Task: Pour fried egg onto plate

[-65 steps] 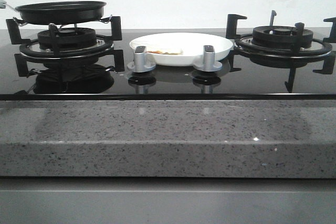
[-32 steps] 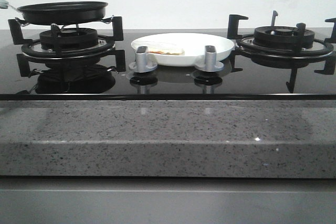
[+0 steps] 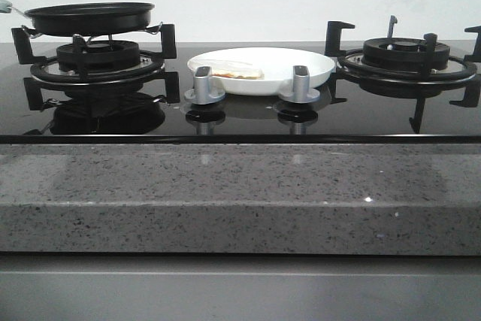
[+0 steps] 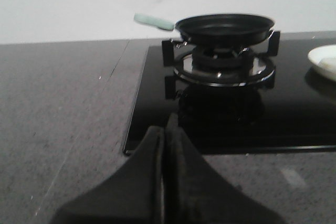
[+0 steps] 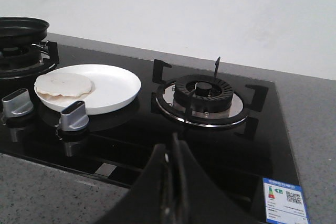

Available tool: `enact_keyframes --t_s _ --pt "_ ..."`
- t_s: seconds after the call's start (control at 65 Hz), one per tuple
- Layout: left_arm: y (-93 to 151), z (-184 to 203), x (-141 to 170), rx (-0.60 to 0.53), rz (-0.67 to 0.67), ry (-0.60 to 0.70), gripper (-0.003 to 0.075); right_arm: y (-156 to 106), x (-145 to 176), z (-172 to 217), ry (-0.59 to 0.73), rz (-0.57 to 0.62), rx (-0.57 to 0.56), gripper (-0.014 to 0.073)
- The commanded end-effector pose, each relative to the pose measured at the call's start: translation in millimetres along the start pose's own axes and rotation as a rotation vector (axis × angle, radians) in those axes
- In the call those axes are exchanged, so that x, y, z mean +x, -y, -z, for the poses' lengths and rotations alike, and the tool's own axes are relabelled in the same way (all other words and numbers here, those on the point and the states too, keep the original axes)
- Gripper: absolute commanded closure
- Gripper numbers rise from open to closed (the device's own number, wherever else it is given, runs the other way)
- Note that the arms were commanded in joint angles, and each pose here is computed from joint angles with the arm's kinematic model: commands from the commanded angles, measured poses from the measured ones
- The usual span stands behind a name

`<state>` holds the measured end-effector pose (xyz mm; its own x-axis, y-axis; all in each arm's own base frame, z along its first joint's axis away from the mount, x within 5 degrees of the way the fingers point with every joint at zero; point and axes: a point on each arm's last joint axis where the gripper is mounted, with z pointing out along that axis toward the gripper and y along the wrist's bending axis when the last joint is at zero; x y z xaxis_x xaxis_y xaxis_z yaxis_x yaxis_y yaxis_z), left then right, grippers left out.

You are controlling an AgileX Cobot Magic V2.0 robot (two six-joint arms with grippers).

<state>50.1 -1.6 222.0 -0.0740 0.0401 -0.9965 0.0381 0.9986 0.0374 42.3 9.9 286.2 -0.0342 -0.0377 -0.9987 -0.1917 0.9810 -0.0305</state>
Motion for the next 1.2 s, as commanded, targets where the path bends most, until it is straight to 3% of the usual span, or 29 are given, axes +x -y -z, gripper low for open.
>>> enact_keyframes --t_s 0.0,0.262,1.185 --pt "-1.4 2.0 -7.9 -0.028 0.024 0.103 0.0739 1.3 -15.9 1.6 0.101 0.017 0.013 0.0654" --pt "-1.0 -6.3 18.8 -0.036 0.067 0.094 0.0739 1.3 -15.9 1.6 0.101 0.017 0.013 0.0654" --pt "-1.1 -6.3 17.9 -0.037 0.067 0.098 0.0739 1.3 -15.9 1.6 0.101 0.017 0.013 0.0654"
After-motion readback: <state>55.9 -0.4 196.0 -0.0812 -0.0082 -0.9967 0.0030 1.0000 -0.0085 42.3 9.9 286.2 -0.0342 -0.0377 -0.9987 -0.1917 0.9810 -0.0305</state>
